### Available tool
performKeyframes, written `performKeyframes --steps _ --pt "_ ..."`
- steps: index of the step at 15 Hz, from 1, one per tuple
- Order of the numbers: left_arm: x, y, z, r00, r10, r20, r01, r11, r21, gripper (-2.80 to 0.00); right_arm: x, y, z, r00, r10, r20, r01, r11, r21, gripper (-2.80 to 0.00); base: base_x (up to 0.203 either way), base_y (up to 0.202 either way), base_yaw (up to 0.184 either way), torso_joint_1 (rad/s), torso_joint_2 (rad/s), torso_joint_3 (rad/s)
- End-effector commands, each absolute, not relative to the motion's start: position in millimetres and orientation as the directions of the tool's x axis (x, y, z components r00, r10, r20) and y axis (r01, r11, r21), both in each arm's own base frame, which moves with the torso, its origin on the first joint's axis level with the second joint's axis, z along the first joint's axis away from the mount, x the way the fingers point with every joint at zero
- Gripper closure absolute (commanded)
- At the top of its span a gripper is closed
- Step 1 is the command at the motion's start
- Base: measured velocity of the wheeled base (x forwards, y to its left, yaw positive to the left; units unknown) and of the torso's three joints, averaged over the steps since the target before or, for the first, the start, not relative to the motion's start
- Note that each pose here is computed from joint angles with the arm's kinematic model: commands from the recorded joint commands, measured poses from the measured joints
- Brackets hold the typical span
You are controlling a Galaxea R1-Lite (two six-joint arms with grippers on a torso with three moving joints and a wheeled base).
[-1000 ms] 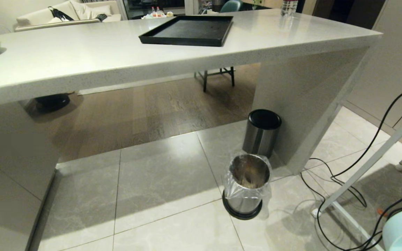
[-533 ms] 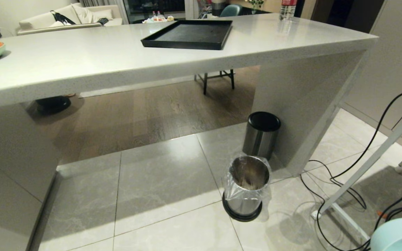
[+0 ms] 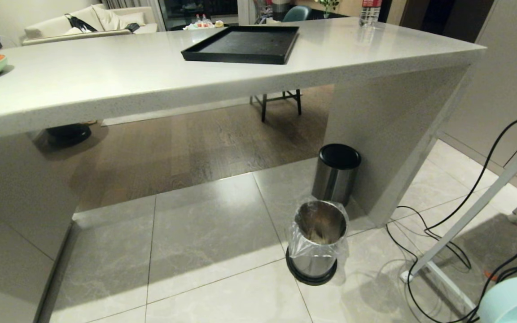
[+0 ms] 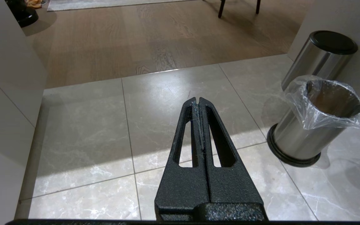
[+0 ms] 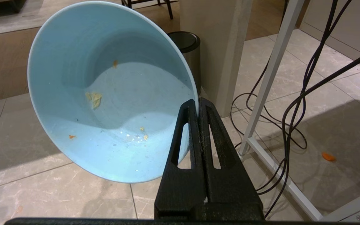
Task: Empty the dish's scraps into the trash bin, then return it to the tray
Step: Put the bowl back to the table
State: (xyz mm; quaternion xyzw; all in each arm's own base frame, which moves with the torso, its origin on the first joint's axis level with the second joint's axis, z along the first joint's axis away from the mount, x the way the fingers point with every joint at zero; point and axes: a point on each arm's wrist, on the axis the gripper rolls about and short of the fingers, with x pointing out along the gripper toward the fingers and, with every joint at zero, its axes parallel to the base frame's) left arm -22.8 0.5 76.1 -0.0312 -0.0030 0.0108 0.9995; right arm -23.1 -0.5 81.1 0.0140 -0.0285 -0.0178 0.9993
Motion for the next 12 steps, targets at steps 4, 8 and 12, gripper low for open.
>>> performKeyframes --steps 4,8,12 --pt "-22.7 0.5 76.1 1.000 0.023 0.005 -0.023 0.998 -0.063 0.00 -23.0 -0.5 81.3 0.998 -0.037 0.057 0.035 0.999 0.034 0.00 0.000 0.000 0.000 0.000 0.00 0.000" --pt "-22.7 0.5 76.1 1.000 0.023 0.005 -0.023 0.998 -0.063 0.00 -23.0 -0.5 81.3 0.998 -0.037 0.057 0.035 0.999 0.032 0.00 0.000 0.000 0.000 0.000 0.00 0.000" --pt "-22.7 0.5 76.1 1.000 0.023 0.005 -0.023 0.998 -0.063 0.00 -23.0 -0.5 81.3 0.998 -0.037 0.057 0.035 0.999 0.032 0.00 0.001 -0.003 0.023 0.001 0.00 0.001"
